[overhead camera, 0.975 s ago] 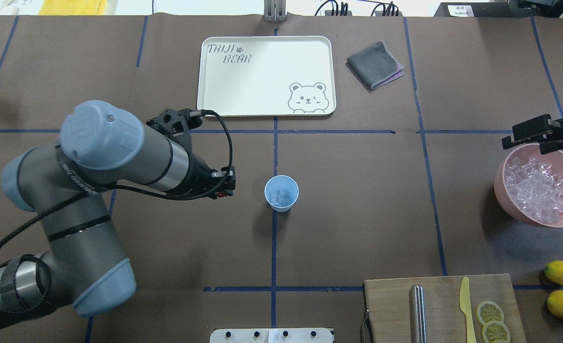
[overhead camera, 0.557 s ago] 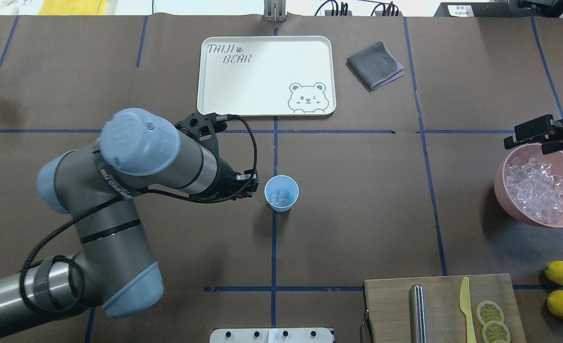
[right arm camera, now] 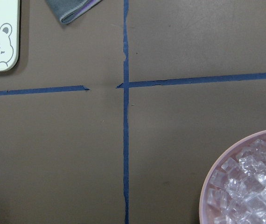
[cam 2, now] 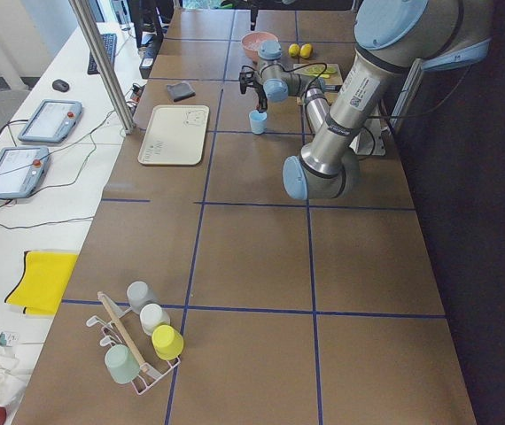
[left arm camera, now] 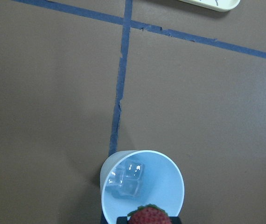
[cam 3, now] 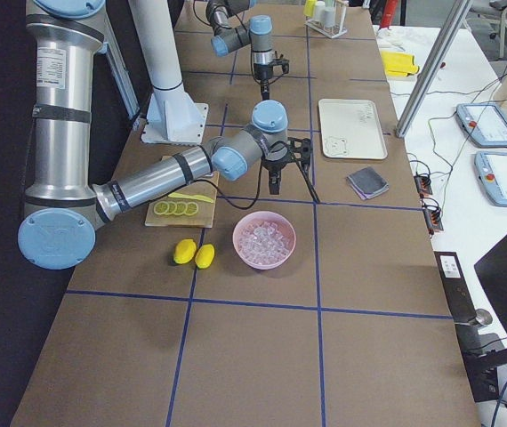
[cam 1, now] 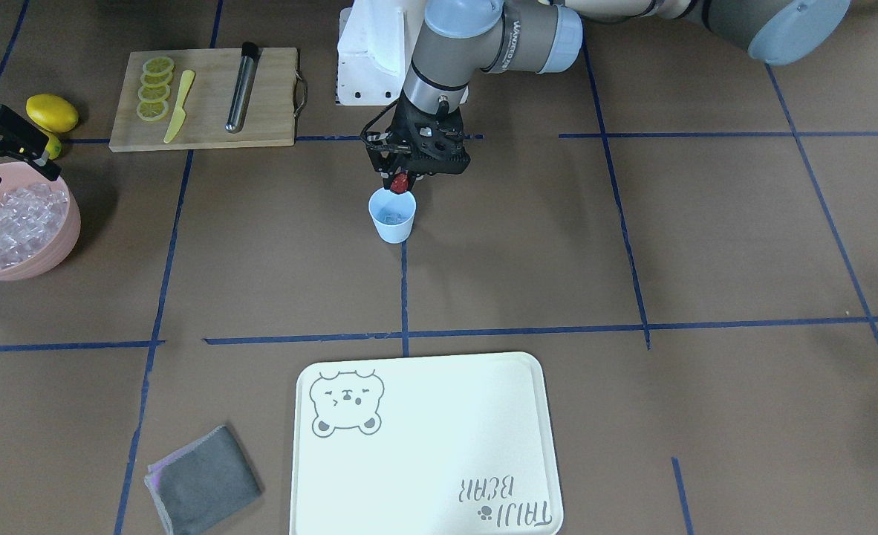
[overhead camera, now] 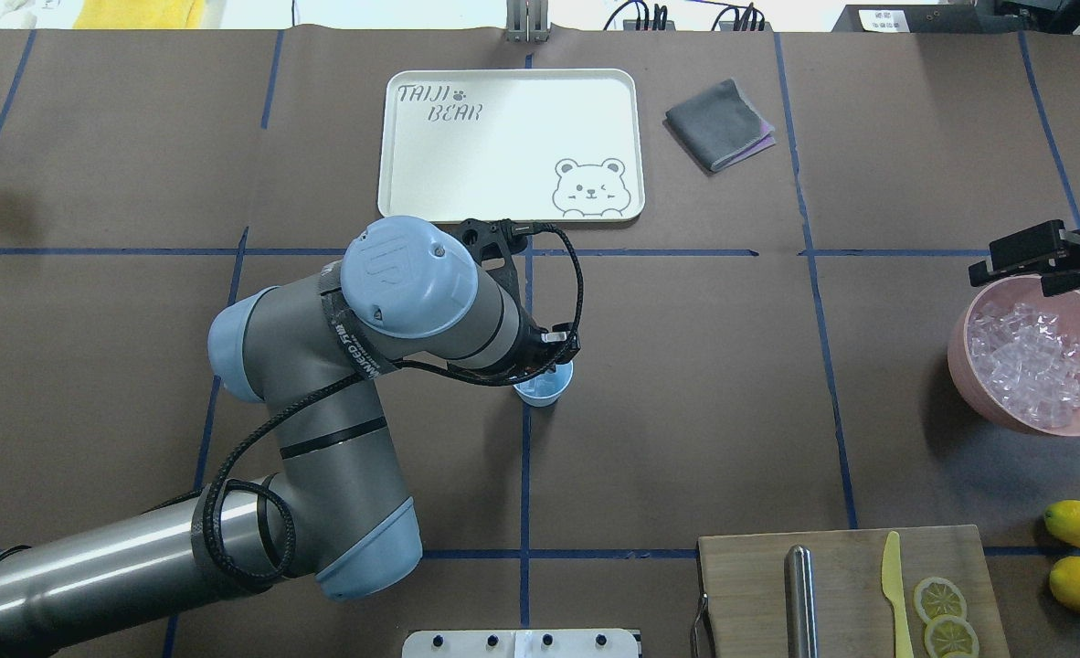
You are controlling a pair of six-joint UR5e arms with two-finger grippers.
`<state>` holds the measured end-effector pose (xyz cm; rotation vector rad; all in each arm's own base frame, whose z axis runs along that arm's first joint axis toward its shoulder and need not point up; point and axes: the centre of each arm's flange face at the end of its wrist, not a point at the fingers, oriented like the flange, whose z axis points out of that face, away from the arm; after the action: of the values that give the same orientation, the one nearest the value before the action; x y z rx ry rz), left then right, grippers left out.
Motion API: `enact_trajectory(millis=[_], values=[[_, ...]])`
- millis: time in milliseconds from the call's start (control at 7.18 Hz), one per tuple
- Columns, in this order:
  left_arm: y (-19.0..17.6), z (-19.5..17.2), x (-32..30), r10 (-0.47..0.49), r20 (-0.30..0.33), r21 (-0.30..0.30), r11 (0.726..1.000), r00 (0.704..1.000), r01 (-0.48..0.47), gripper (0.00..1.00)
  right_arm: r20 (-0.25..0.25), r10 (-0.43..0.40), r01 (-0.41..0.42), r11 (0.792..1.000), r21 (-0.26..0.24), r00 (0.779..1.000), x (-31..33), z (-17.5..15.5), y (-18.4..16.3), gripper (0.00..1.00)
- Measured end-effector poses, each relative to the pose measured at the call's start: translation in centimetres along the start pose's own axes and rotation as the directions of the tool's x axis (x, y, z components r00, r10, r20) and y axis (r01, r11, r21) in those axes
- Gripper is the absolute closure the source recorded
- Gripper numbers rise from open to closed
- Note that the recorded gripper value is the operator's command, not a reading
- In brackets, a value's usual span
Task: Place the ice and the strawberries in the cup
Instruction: 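Open the left gripper to drop the strawberry and withdraw both arms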
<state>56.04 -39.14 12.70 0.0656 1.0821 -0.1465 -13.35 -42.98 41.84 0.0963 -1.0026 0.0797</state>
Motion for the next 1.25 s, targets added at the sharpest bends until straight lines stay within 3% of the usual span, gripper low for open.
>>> enact_trajectory(millis=[139,557,835,1114,1253], values=[[-0.1,0.2,0.1,0.002,0.003,0.002,1.000,1.000,-0.002,0.00,-0.001,0.001,-0.001,1.000,0.000,1.000,0.1,0.0,0.0,0.00],[-1.5,-0.6,-1.8,0.006,0.019,0.025,1.000,1.000,-0.006,0.00,-0.012,0.000,0.000,1.000,0.005,1.000,1.1,-0.2,0.1,0.00],[-3.4,-3.8,-9.8,0.099,0.118,0.044,0.993,0.988,-0.105,0.00,-0.072,-0.067,0.069,0.997,0.030,0.995,7.3,-1.6,-0.6,0.00],[-5.7,-10.4,-19.0,0.269,0.276,-0.009,0.961,0.923,-0.277,0.00,-0.144,-0.164,0.168,0.986,0.018,0.976,16.1,-2.0,-2.1,0.00],[-7.7,-14.0,-24.7,0.330,0.315,-0.060,0.943,0.890,-0.329,0.00,-0.171,-0.200,0.203,0.979,-0.001,0.965,19.9,-2.2,-2.7,0.00]])
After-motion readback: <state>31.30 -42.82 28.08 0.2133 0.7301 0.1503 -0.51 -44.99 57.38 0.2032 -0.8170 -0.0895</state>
